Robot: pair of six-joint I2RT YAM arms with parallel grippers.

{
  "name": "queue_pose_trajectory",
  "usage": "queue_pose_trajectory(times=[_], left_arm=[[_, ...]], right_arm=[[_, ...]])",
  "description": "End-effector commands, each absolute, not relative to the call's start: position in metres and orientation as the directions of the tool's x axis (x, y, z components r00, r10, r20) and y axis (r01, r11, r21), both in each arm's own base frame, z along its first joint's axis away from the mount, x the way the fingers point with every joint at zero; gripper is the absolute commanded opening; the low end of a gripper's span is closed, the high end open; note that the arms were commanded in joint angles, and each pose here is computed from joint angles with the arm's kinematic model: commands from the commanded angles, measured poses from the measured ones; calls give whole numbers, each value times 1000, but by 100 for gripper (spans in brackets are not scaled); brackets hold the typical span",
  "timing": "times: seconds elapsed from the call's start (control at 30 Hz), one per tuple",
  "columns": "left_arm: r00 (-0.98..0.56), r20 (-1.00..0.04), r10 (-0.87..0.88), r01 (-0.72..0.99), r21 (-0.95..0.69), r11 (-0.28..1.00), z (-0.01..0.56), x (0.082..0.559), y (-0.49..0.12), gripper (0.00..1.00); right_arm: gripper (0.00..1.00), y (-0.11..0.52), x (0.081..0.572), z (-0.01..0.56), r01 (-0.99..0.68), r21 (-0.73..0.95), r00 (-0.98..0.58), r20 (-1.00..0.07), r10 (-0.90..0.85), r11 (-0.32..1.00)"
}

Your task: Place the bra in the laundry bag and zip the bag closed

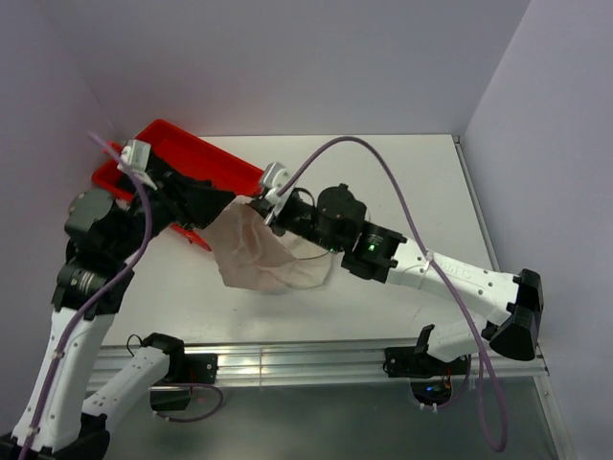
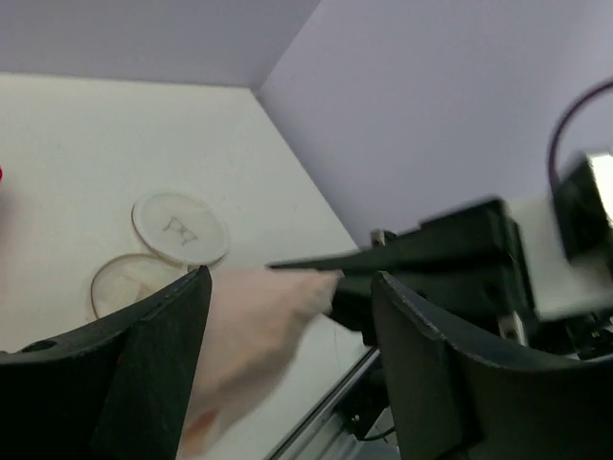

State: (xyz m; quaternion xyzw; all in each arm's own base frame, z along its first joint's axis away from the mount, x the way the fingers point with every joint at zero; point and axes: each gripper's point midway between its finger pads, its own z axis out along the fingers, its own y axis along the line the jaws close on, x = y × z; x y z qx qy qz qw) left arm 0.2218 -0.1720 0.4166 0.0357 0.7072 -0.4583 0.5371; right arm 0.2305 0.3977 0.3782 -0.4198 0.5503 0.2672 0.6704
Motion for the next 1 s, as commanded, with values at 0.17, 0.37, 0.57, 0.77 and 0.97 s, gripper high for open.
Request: queue_pose_trajectory(times=[0.17, 0.37, 0.57, 0.77, 0.97], left_arm=[[-189, -878, -439, 659, -445, 606, 420, 161, -147, 90], [-167, -893, -419, 681, -412, 606, 391, 149, -145, 99], [-179, -901, -395, 780, -374, 501, 384, 136, -163, 99], [-206, -900, -383, 819, -373, 436, 373, 127, -171, 99], [-299, -867, -399, 808, -452, 378, 352, 135, -181, 99]], right_arm=[[0, 346, 225, 453, -896, -2, 83, -983, 162, 444], [0, 329, 208, 481, -942, 131, -46, -962, 268, 309], [0, 317, 192, 503, -957, 209, -136, -935, 326, 199], [0, 310, 182, 524, -952, 268, -195, -904, 381, 147], [0, 307, 178, 537, -952, 283, -210, -883, 419, 118]])
